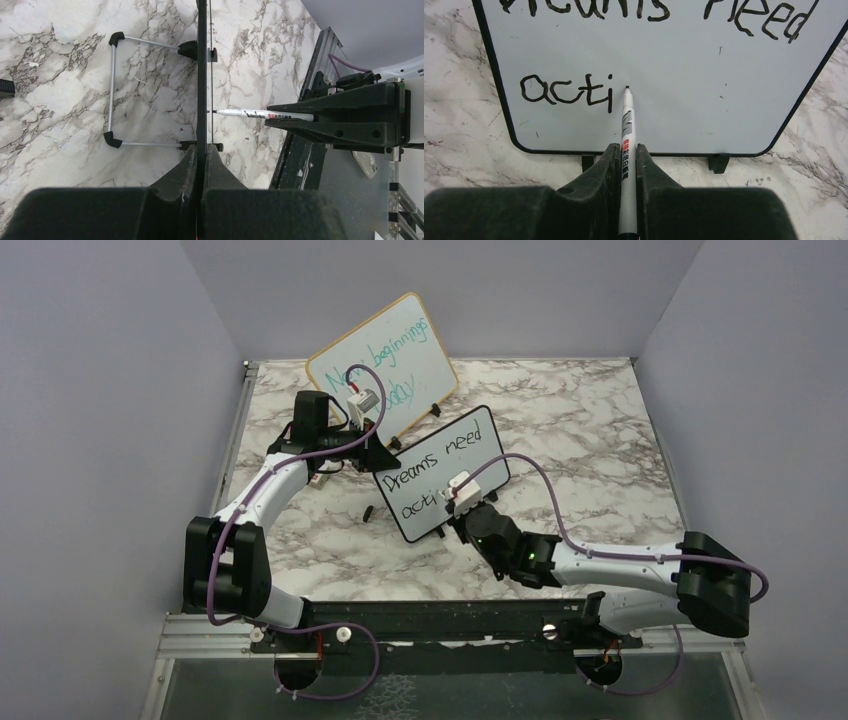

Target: Write a sentence on the whiteboard

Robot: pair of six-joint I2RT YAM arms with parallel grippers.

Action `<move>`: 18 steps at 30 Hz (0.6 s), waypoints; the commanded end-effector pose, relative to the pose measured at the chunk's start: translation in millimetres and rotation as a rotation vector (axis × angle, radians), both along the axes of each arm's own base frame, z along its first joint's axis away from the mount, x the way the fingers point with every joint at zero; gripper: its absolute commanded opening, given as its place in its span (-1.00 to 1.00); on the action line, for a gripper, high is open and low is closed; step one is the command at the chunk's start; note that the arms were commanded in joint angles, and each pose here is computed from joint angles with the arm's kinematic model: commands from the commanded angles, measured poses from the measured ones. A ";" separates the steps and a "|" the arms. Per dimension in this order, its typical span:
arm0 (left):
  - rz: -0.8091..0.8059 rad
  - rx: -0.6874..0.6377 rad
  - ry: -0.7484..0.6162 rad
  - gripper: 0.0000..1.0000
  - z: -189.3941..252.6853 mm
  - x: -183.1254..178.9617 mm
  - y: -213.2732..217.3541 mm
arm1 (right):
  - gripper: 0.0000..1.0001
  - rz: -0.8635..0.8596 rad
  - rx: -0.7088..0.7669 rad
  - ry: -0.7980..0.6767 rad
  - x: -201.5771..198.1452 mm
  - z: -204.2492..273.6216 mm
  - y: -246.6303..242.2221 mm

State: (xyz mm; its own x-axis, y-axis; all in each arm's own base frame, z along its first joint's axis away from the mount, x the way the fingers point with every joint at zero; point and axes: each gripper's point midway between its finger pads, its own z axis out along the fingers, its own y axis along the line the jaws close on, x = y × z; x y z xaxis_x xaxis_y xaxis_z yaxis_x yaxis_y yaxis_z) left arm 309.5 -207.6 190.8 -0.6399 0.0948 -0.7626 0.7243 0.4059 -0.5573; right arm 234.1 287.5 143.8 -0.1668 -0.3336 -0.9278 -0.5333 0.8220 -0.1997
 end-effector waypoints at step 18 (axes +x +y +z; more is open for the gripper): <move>-0.007 0.023 0.057 -1.00 -12.2 -5.5 0.6 | -1.00 0.075 -0.031 0.059 -9.6 -18.5 5.9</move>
